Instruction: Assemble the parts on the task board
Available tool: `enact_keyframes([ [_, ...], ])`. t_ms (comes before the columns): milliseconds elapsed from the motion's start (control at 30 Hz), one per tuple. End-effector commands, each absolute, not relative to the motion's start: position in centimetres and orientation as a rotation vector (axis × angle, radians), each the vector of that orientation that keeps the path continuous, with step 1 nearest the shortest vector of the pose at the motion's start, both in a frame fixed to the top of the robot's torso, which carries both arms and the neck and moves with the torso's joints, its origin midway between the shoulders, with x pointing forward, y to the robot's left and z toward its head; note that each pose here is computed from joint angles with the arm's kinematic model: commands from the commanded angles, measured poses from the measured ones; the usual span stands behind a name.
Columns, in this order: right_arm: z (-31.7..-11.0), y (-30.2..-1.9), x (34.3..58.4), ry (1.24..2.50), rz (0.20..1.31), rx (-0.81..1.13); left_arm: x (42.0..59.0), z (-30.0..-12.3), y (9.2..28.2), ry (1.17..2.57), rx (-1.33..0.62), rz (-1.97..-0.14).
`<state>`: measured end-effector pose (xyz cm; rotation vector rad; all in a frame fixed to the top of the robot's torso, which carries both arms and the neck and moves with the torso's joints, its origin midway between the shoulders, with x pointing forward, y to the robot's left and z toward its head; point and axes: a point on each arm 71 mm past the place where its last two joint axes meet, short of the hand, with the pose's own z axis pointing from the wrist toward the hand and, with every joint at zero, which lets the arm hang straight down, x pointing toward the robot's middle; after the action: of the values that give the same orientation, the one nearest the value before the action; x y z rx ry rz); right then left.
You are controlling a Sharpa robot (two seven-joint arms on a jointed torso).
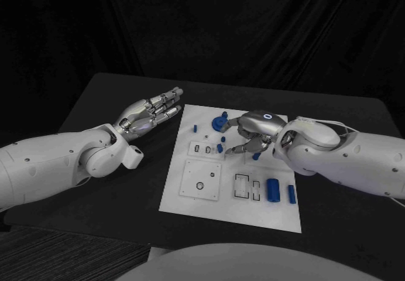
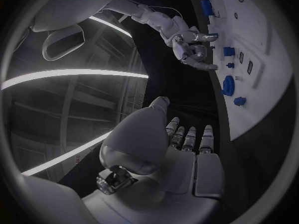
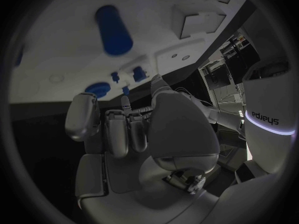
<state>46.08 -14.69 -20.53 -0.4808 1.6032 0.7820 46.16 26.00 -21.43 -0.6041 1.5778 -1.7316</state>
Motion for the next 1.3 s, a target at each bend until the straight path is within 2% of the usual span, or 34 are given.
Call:
enact_keyframes([
  [33,-16.6,-15.6,46.0,1.354,0.829,-0.464,46.0,-20.9,26.0,1.500,-0.572,-1.765],
  [133,-13.6,-17.1,46.0,1.236,0.822,-0.462,46.0,-20.8,26.0,1.490,-0.569,-1.758],
  [267,-10.6,-19.1,46.0,1.141,0.798,-0.455,46.0,-20.4,25.7,1.471,-0.561,-1.744],
  [367,-9.2,-20.3,46.2,1.116,0.788,-0.427,46.1,-19.9,25.5,1.448,-0.550,-1.726],
  [467,-8.6,-21.0,46.5,1.122,0.777,-0.398,46.1,-19.5,25.3,1.435,-0.523,-1.697],
  [667,-8.9,-21.5,47.1,1.148,0.764,-0.373,46.3,-18.5,24.7,1.476,-0.364,-1.582],
  [867,-10.2,-22.5,47.0,1.180,0.753,-0.349,47.1,-17.8,23.0,1.641,-0.164,-1.342],
  [1300,-13.5,-24.7,45.0,1.252,0.725,-0.336,48.1,-19.0,20.0,2.015,-0.045,-0.925],
])
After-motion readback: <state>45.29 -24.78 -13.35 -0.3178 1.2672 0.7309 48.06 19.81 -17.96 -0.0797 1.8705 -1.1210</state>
